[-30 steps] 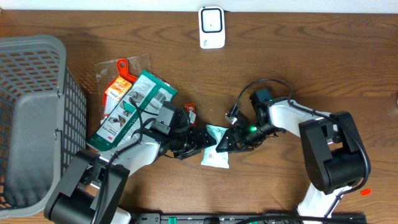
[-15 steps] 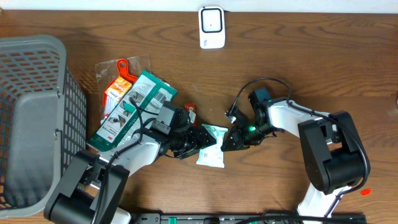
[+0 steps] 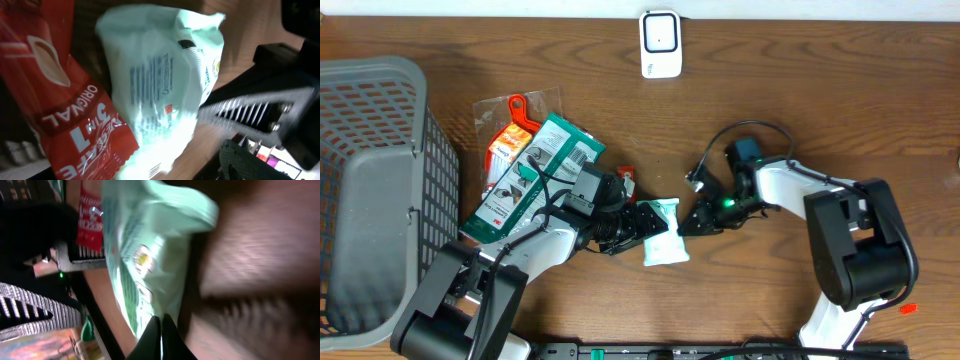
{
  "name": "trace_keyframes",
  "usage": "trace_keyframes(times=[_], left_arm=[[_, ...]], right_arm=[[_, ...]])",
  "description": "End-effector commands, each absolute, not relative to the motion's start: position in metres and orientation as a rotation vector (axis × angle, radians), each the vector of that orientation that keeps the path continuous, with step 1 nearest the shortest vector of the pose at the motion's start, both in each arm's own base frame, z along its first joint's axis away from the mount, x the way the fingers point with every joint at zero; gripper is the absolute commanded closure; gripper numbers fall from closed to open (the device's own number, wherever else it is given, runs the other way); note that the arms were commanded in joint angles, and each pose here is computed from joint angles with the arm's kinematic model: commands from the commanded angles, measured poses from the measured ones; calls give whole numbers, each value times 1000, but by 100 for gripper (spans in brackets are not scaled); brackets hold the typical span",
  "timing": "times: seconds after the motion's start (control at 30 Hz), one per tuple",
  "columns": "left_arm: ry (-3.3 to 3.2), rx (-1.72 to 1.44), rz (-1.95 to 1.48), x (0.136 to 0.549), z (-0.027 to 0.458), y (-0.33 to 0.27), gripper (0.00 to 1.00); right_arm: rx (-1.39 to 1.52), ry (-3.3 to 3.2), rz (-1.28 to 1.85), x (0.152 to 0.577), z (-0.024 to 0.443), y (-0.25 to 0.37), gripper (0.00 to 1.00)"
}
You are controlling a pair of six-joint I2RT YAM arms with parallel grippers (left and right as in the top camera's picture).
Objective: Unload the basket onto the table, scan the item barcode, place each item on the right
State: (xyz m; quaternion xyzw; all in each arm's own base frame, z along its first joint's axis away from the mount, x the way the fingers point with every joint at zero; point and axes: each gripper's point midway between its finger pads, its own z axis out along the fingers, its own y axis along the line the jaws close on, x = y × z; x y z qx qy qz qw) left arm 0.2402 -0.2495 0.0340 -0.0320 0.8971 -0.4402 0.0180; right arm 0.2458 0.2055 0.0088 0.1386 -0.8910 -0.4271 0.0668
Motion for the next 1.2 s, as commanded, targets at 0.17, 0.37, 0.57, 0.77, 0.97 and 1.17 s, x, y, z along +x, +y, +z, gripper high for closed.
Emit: trace_keyframes(times=[0.17, 0.37, 0.57, 0.77, 0.97, 1.17], left_arm=[[2846, -215, -1130, 245, 1, -226, 24], [2852, -228, -1097, 246, -2, -223, 24], [2976, -342, -1034, 225, -13, -212, 24], [2959, -397, -1041, 229, -12, -213, 24], [2955, -508, -1049, 235, -22, -215, 36], [2936, -518, -1211, 240, -32, -233, 33]], right_arm=[[357, -2828, -1163, 287, 11, 176, 99], [419, -2846, -1159, 301, 28, 177, 93], [471, -2840, -1159, 298, 27, 177, 40], [460, -2839, -1148, 297, 27, 176, 22], [428, -2818, -1136, 292, 27, 177, 27], [397, -2808, -1128, 290, 27, 176, 31]])
